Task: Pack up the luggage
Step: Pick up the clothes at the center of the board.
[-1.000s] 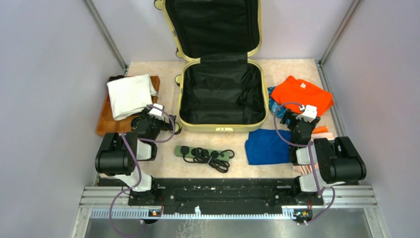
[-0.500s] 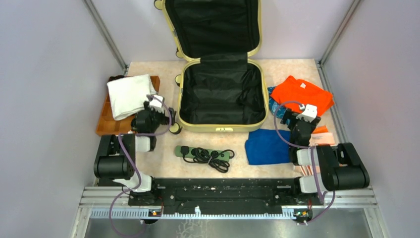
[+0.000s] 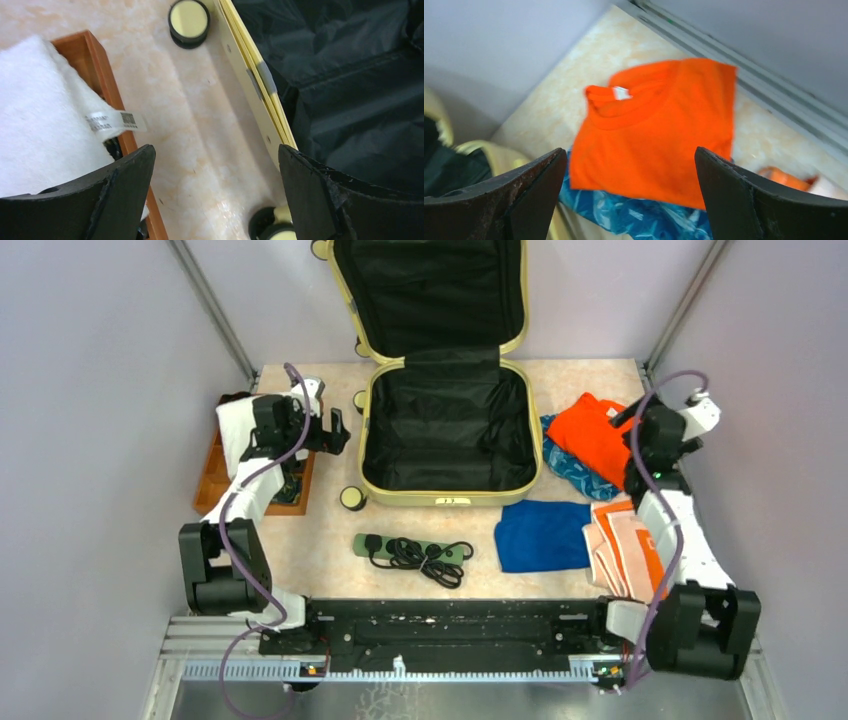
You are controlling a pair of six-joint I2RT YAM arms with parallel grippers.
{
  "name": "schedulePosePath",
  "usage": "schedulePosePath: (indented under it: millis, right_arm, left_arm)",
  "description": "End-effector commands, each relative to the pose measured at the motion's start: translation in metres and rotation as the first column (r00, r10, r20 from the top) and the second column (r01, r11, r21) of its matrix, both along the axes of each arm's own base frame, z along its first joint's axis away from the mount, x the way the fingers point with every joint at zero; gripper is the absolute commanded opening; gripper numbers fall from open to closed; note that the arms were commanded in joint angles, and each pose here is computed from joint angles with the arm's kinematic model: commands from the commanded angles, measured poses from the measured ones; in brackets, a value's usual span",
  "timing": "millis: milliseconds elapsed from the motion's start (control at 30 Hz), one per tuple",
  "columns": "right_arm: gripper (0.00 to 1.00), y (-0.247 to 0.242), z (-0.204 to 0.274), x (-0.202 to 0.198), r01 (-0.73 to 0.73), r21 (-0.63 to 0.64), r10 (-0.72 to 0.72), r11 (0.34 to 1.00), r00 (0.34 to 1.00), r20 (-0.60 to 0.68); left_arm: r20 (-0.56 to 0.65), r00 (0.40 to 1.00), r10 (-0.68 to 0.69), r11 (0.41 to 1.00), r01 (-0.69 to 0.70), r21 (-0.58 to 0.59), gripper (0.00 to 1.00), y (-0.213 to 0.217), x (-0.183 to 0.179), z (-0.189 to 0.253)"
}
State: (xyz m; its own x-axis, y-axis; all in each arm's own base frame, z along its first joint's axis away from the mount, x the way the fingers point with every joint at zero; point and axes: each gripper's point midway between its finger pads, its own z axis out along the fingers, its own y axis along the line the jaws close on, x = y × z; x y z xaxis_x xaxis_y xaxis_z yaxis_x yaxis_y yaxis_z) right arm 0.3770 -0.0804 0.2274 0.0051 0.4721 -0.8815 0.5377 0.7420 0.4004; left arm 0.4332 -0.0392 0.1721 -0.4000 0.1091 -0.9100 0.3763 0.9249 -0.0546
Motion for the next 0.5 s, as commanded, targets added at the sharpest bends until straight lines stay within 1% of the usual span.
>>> schedulePosePath:
  millis: [0,100,233,300,367,467]
  right_arm:
    - [0.99,-0.046,-0.058,-0.022,0.200,0.310,-0.116,0.929,0.956,-0.270]
    - [0.99,-0.071,-0.084,-0.018,0.292,0.361,-0.131,0.886,0.903,-0.408]
    - [0.98,-0.078,-0.122,-0.005,0.328,0.368,-0.088,0.870,0.838,-0.539]
    - [0.98,-0.078,-0.141,0.000,0.334,0.373,-0.071,0.866,0.819,-0.569]
    - [0.98,-0.077,-0.152,0.007,0.313,0.388,-0.047,0.867,0.826,-0.561]
    - [0.94,-0.075,-0.162,0.019,0.270,0.405,-0.008,0.873,0.840,-0.543]
  left_arm:
    - [-0.121,0.991,-0.058,0.998,0.053,-0.045,0.99,-0.009,-0.020,0.001]
    - [-0.136,0.989,-0.062,0.997,0.055,-0.049,0.99,-0.009,-0.016,0.004]
    - [-0.172,0.982,-0.083,0.995,0.074,-0.063,0.98,-0.012,-0.006,0.002]
    - [-0.201,0.974,-0.109,0.993,0.096,-0.074,0.99,-0.015,-0.003,-0.004]
    - [-0.227,0.966,-0.125,0.990,0.107,-0.088,0.98,-0.017,0.000,-0.010]
    - [-0.255,0.957,-0.138,0.988,0.117,-0.098,0.98,-0.019,0.003,-0.022]
